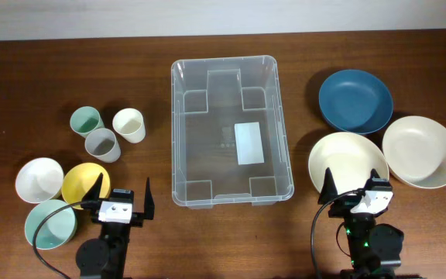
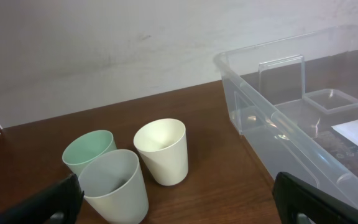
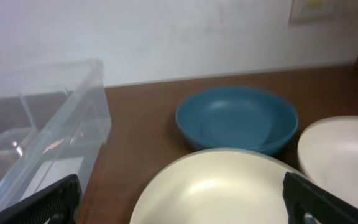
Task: Pack container
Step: 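Move right gripper to the far-right cream bowl and grasp its rim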
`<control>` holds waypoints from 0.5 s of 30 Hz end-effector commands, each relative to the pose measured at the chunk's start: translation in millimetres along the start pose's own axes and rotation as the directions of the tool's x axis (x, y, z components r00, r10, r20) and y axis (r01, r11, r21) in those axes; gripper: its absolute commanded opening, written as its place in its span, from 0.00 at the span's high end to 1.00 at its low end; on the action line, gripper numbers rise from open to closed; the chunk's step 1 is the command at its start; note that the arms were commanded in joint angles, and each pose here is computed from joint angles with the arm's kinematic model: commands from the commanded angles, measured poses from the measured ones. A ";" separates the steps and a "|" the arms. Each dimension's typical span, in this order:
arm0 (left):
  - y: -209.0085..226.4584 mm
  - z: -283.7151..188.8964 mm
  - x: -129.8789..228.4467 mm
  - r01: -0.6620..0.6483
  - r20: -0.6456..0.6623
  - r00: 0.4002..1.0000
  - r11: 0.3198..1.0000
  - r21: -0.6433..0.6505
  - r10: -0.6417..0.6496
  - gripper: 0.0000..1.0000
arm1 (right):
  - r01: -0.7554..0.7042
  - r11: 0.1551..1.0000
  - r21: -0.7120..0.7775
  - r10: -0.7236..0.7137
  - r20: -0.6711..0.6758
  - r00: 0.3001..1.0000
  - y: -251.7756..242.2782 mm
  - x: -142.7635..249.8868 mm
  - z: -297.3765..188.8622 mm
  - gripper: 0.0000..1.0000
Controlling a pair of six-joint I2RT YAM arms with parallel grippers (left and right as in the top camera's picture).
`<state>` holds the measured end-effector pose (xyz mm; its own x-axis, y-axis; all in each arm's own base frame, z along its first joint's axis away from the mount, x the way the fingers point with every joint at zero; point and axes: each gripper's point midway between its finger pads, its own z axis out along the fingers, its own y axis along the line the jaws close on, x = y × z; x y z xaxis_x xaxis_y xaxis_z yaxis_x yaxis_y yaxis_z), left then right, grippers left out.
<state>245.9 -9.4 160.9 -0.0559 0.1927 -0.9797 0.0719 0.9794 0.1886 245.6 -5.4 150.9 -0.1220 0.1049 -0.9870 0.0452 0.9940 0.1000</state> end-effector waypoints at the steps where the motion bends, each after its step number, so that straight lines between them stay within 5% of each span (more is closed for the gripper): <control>1: -1.3 0.0 1.6 -0.016 0.002 1.000 1.000 0.007 0.016 0.00 | -0.062 0.998 0.010 0.063 -0.041 0.997 0.6 -9.9 -2.8 0.01; 11: -1.3 0.0 1.5 -0.016 0.002 1.000 1.000 0.007 0.016 0.00 | -0.027 0.994 0.102 0.057 -0.302 0.952 -3.1 -53.4 11.8 0.01; 15: -1.3 0.0 1.6 -0.016 0.002 1.000 1.000 0.007 0.016 0.00 | 0.000 0.986 0.164 0.084 -0.504 0.860 -10.4 -79.7 28.5 0.01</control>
<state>245.8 -9.4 160.8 -0.0552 0.1927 -0.9797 0.0717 0.9794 0.1886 264.0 -13.0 195.6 -0.5502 0.1588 -0.8198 0.1504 0.9845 0.0898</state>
